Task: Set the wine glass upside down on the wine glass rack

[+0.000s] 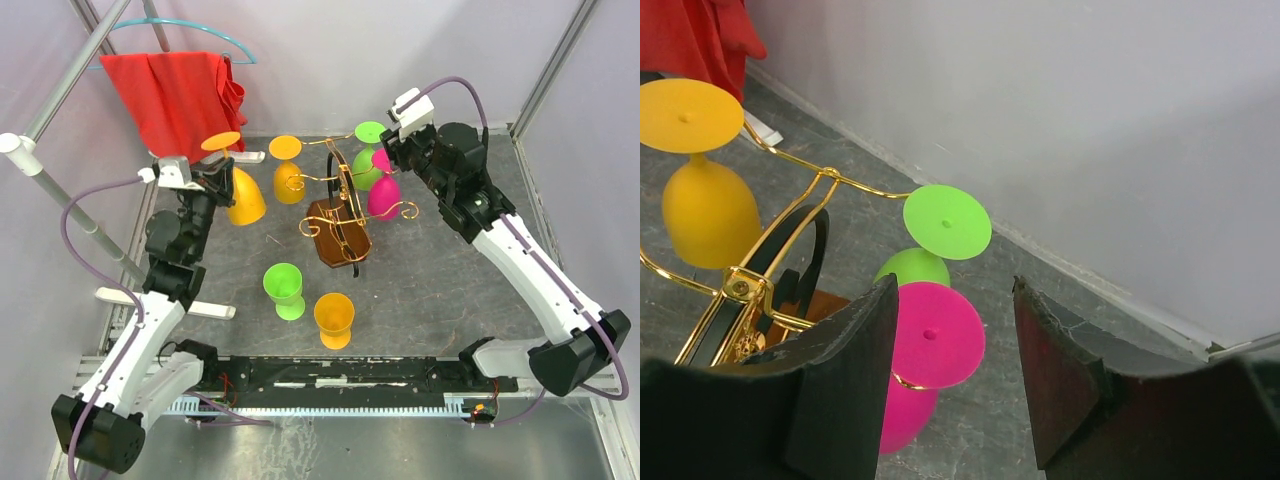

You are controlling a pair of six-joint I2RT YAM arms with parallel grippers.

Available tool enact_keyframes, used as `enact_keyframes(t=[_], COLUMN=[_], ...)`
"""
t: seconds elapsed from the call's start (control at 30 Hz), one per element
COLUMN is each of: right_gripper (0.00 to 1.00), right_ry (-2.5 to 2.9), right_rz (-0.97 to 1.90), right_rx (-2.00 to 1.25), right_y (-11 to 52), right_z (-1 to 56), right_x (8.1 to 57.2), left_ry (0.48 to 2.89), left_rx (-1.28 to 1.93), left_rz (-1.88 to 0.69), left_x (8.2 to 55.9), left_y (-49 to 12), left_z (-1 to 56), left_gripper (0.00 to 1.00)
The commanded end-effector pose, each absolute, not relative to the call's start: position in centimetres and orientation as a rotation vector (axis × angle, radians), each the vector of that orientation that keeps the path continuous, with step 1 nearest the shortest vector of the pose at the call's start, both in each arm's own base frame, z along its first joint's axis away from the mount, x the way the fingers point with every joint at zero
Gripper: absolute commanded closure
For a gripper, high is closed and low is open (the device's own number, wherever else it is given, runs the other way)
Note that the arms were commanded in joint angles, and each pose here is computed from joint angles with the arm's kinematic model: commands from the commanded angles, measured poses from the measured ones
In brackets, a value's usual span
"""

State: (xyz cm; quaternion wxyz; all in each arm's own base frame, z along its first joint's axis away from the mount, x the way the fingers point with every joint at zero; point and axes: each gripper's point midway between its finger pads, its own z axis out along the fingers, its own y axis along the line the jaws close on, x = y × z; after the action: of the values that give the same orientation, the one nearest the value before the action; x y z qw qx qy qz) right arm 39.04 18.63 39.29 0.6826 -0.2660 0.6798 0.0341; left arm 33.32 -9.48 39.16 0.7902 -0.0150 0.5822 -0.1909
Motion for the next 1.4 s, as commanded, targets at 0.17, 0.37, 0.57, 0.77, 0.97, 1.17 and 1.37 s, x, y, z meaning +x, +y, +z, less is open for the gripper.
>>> enact_keyframes(t=[0.17,0.37,0.57,0.77,0.97,1.17,1.37], right_gripper=[0.43,0.43,0.43,0.44,0.43,0.43,0.43], right_ry=[1.495,1.501,1.510,1.515,1.516,1.510,1.518], right_rz=[0.119,0.103,0.096,0.095,0.098,0.098,0.083], right_rx=[-0.612,-0.603,-0.607,-0.619,-0.634,-0.634,-0.635], right_y=[20.0,19.7,19.6,19.8,20.1,20.1,19.9], right_z=[39.7,39.3,39.1,38.7,38.6,38.8,38.4], right_x=[40.0,40.0,40.1,40.2,40.4,40.5,40.5], left_ry=[1.209,1.230,1.234,1.227,1.211,1.200,1.200], left_rx=[0.101,0.284,0.339,0.300,0.291,0.297,0.309], left_rz=[-0.351,-0.368,-0.389,-0.416,-0.431,-0.446,-0.476], left_x=[32.7,32.1,31.0,30.8,31.3,32.1,32.5], left_y=[-10.2,-14.0,-16.6,-17.4,-18.4,-19.4,-20.4], left_z=[37.5,35.3,33.3,32.1,31.4,30.9,30.5], left_gripper=[0.97,0.97,0.97,0.97,0.97,0.97,0.97])
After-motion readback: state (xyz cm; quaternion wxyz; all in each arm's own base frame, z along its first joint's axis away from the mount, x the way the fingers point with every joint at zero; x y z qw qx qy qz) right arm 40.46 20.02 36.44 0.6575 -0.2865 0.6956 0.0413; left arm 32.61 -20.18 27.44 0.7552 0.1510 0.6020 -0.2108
